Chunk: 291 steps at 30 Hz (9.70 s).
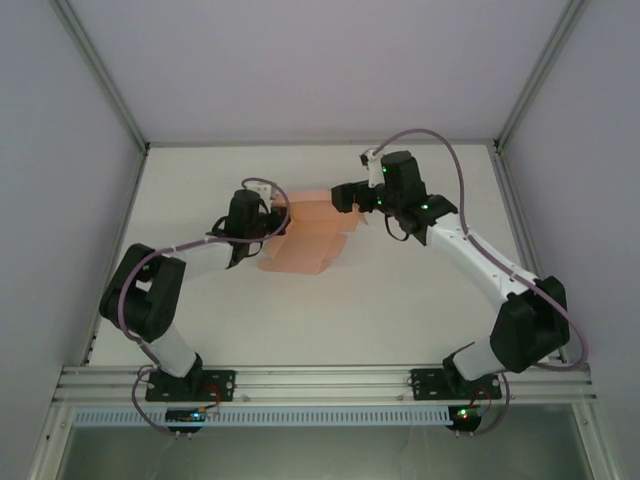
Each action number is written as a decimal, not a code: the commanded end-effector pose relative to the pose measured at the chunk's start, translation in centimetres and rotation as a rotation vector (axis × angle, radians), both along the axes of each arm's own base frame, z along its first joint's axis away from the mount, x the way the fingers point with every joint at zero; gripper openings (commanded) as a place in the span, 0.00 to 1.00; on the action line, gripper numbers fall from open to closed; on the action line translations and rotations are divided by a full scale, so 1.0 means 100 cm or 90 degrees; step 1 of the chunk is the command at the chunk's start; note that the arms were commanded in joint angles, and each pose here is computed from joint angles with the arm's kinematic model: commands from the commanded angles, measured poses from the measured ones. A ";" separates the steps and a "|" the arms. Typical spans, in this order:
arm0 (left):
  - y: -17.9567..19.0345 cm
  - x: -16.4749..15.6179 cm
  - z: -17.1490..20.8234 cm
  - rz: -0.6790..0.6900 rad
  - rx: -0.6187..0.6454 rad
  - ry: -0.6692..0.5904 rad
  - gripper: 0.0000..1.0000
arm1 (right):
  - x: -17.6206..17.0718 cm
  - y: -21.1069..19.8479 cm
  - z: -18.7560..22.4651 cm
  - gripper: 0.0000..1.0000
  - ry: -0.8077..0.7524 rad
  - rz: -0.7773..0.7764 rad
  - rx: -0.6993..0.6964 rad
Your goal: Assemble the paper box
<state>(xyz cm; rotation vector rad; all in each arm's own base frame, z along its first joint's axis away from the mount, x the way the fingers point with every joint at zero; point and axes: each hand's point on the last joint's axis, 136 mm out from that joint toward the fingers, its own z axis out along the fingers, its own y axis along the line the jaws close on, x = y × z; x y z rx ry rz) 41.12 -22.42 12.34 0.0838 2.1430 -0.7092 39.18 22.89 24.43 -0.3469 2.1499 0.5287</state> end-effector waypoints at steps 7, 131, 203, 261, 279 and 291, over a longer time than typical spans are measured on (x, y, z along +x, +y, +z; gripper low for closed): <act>0.001 0.004 0.020 0.011 0.006 -0.017 0.00 | 0.046 0.009 -0.026 0.99 -0.041 -0.080 -0.091; 0.016 0.001 0.032 0.021 0.092 0.001 0.00 | -0.023 0.046 -0.034 0.55 0.109 0.299 0.088; 0.008 0.006 0.054 0.158 0.076 0.051 0.00 | 0.025 0.045 -0.030 0.78 -0.092 -0.084 -0.094; -0.051 -0.059 -0.119 -0.431 0.977 0.117 0.11 | -0.079 -0.166 -0.077 0.99 0.214 -0.340 0.119; -0.089 -0.102 0.060 -0.572 0.733 -0.104 1.00 | -0.081 -0.141 -0.041 0.99 0.151 -0.197 0.102; 0.002 -0.054 0.195 -0.081 0.341 -0.140 1.00 | -0.082 -0.001 -0.076 0.92 0.084 0.286 -0.177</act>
